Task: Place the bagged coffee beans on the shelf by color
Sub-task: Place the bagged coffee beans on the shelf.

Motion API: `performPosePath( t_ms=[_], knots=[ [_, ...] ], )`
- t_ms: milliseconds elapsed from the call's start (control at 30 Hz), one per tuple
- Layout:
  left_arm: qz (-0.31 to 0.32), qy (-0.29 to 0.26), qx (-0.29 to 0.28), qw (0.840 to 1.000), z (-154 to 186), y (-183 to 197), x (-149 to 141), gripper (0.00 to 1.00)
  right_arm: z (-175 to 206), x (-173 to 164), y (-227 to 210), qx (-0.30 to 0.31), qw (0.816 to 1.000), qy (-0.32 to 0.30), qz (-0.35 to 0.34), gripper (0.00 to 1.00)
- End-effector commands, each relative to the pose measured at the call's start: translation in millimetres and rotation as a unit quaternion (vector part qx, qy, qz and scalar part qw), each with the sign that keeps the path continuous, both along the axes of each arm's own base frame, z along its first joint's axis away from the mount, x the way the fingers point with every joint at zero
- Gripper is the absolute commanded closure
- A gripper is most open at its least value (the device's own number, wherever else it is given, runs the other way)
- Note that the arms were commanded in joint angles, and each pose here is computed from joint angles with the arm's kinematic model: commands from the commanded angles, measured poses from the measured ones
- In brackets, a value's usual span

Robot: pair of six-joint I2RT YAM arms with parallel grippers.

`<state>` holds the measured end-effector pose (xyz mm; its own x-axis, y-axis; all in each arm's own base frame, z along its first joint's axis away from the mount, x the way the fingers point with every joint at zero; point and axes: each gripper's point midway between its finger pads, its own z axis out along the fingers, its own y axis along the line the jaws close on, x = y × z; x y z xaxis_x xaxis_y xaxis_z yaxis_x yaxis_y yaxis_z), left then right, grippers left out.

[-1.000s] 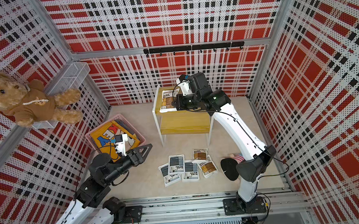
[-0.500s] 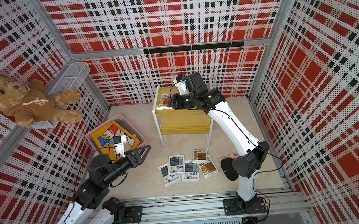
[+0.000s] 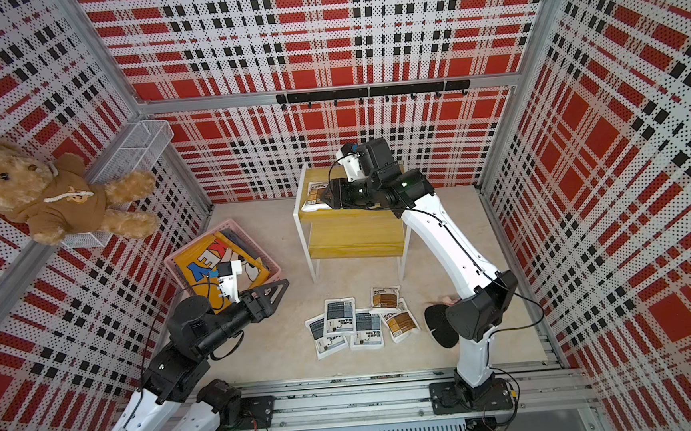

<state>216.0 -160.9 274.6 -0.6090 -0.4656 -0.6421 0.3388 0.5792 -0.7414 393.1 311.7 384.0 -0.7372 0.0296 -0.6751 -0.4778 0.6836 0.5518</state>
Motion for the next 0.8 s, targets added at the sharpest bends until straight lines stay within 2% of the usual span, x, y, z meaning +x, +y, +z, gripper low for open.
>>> performPosePath(
  t_ms=[0,133,400,633,767],
  knots=[
    [-0.006,-0.003,0.008,1.000,-3,0,-1,0.17,11,0,-9,0.000,1.000,-0.018,-0.013,0.42],
    [-0.005,-0.002,0.007,1.000,-5,1,-2,0.17,13,-1,-15,-0.009,0.999,-0.023,-0.024,0.37],
    [-0.005,0.005,0.009,1.000,-9,0,0,0.18,15,-9,-27,-0.023,0.999,-0.028,-0.041,0.36],
    [-0.008,0.001,0.006,1.000,-5,-1,1,0.17,38,-32,-43,-0.012,0.997,-0.055,-0.045,0.35],
    [-0.043,-0.001,-0.003,0.999,1,-13,-3,0.17,47,-61,-61,-0.014,0.996,-0.064,-0.054,0.34]
  ],
)
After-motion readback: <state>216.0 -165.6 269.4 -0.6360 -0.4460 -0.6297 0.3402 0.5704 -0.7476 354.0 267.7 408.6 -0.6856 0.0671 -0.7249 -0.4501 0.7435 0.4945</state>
